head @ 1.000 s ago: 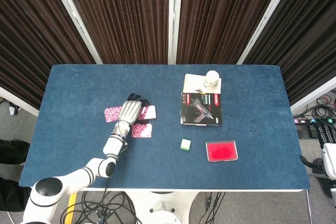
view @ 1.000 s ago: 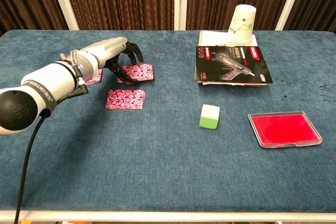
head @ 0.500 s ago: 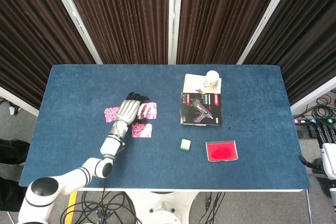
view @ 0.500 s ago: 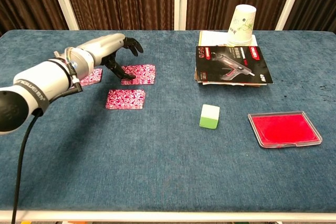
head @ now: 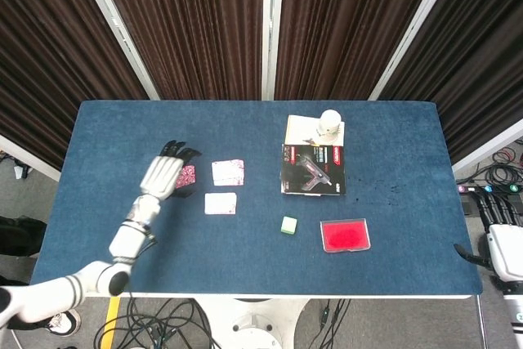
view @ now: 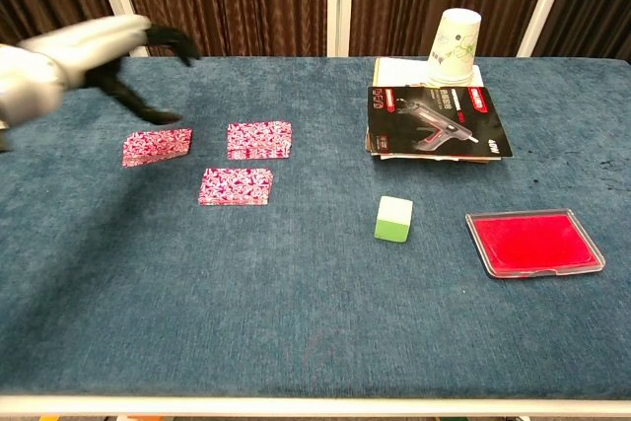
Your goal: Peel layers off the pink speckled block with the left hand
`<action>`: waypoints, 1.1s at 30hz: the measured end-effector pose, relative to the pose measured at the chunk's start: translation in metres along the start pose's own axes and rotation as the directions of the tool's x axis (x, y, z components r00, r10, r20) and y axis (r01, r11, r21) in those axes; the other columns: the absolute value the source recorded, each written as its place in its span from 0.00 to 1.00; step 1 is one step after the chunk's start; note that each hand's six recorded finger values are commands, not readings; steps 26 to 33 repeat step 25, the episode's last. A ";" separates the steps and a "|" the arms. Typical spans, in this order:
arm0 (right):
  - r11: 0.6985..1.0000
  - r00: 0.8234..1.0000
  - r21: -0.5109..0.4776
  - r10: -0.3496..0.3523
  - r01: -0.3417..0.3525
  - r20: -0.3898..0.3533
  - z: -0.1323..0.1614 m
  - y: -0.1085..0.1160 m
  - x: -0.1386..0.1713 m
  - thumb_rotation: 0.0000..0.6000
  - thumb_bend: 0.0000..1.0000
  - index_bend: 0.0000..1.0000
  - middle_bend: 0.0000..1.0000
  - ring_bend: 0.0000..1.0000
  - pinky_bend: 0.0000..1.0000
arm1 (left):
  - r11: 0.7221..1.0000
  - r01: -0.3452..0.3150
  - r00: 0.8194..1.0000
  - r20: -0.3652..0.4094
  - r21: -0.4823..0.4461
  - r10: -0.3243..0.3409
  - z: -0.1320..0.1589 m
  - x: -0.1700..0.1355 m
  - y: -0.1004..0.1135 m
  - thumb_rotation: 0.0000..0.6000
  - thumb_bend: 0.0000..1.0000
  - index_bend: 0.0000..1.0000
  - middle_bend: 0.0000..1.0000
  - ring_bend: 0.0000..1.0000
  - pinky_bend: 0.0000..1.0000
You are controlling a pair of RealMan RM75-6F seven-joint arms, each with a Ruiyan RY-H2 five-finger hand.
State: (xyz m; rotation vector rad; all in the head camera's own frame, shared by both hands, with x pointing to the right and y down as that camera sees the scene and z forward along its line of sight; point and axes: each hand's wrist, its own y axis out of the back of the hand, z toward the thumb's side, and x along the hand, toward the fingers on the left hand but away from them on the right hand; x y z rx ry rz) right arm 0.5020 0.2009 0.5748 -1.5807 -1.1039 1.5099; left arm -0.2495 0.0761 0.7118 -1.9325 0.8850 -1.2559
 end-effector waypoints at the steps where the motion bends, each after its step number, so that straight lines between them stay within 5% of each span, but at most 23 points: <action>1: 1.000 1.000 -0.001 0.001 -0.001 -0.007 0.002 -0.001 0.000 1.00 0.07 0.00 0.00 0.00 0.00 | 1.000 -0.006 1.000 -0.005 0.026 0.006 -0.009 -0.014 0.006 1.00 0.19 0.23 0.21 0.06 0.07; 8: 1.000 0.998 0.003 0.003 -0.003 -0.068 0.020 -0.006 0.005 1.00 0.07 0.00 0.00 0.00 0.00 | 0.983 -0.038 0.996 -0.070 0.182 0.052 -0.064 -0.097 0.025 1.00 0.18 0.23 0.20 0.06 0.07; 19: 0.999 0.995 0.039 -0.014 0.018 -0.103 0.032 -0.001 0.013 1.00 0.06 0.00 0.00 0.00 0.00 | 0.983 -0.064 0.972 -0.215 0.170 0.101 -0.118 -0.195 0.032 1.00 0.17 0.21 0.20 0.06 0.07; 33: 0.999 0.995 0.045 -0.017 0.021 -0.095 0.031 0.000 0.015 1.00 0.06 0.00 0.00 0.00 0.00 | 0.979 -0.107 0.959 -0.243 0.174 0.148 -0.130 -0.211 0.042 1.00 0.17 0.21 0.20 0.06 0.07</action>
